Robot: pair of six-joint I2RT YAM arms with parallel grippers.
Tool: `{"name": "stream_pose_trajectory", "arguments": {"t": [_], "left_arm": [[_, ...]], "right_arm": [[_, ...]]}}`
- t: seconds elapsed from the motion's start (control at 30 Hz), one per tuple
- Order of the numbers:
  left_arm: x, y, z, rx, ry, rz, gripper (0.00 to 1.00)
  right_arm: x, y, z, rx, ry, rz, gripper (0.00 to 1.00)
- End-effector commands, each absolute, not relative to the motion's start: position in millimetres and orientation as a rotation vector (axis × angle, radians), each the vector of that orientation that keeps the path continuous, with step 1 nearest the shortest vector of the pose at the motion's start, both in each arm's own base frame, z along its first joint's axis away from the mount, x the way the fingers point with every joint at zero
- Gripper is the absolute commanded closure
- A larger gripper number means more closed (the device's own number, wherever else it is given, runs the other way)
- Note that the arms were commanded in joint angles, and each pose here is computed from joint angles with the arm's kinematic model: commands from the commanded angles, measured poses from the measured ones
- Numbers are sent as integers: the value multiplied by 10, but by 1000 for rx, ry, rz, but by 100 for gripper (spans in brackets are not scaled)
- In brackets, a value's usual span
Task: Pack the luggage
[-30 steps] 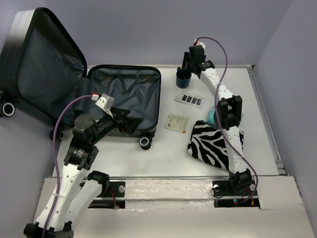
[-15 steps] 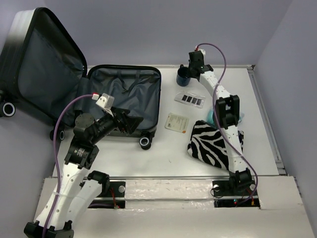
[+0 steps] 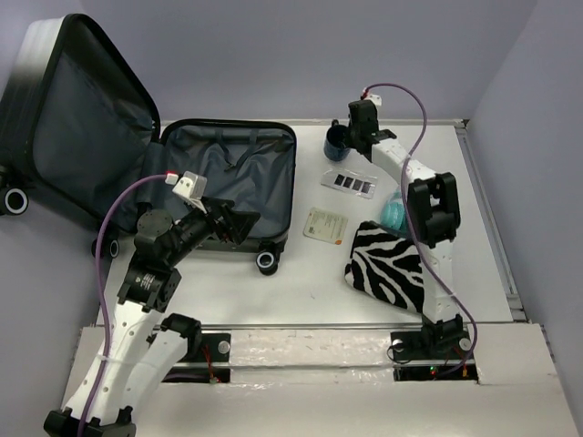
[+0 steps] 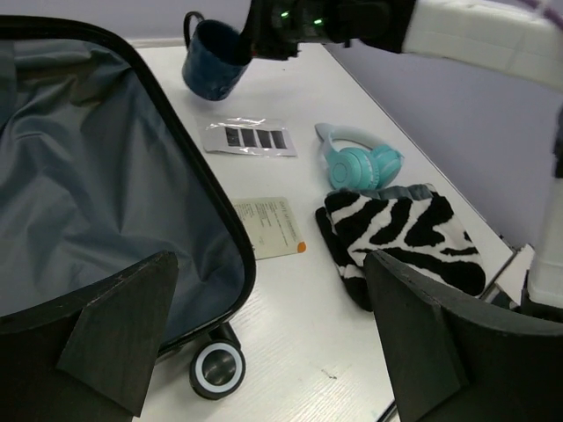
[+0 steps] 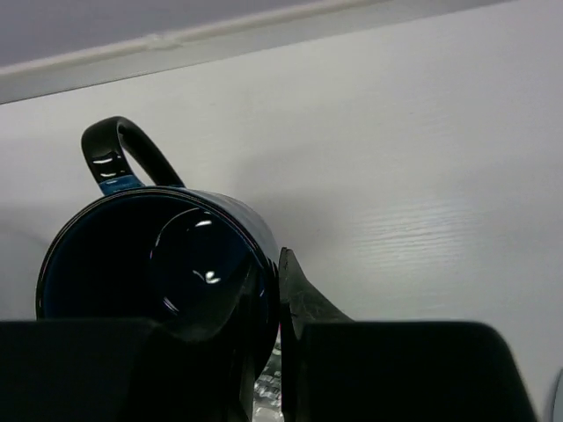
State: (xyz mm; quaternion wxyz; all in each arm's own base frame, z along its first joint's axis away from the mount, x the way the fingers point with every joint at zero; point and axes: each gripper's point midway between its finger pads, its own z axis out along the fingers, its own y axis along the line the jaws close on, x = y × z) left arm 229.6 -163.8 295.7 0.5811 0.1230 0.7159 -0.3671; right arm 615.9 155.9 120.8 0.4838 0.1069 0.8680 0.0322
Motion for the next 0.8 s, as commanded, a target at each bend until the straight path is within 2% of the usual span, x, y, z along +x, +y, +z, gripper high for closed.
{"name": "stream_pose_trajectory", "arguments": {"t": [0.0, 0.13, 0.23, 0.3, 0.37, 0.4, 0.47, 0.5, 0.67, 0.77], "left_arm": [[2376, -1457, 3112, 203, 1633, -763, 1], [2424, -1316, 3106, 127, 1635, -697, 1], [2405, -1248, 3164, 101, 1610, -676, 1], [2410, -1174, 3187, 67, 1600, -646, 1], [2416, -1128, 3213, 45, 1592, -628, 1], [2409, -1118, 3213, 41, 1592, -624, 1], [2413, -1087, 3227, 25, 1589, -612, 1], [2411, -1080, 3235, 20, 1587, -609, 1], [2403, -1010, 3249, -15, 1581, -583, 1], [2398, -961, 3274, -42, 1573, -568, 1]], "right_arm": [[5781, 2631, 3350, 51, 1635, 448, 93], [5376, 3508, 3228, -117, 1652, 515, 93], [5309, 3901, 3009, -186, 1667, 507, 93], [5168, 4251, 3071, -248, 1635, 527, 93], [5157, 4510, 2821, -313, 1645, 498, 93], [5078, 4677, 2971, -315, 1603, 497, 93], [5096, 4868, 2737, -358, 1601, 434, 93], [5044, 4970, 2910, -344, 1557, 430, 93], [5065, 5163, 2782, -408, 1497, 322, 93], [5022, 5220, 2503, -461, 1497, 238, 93]]}}
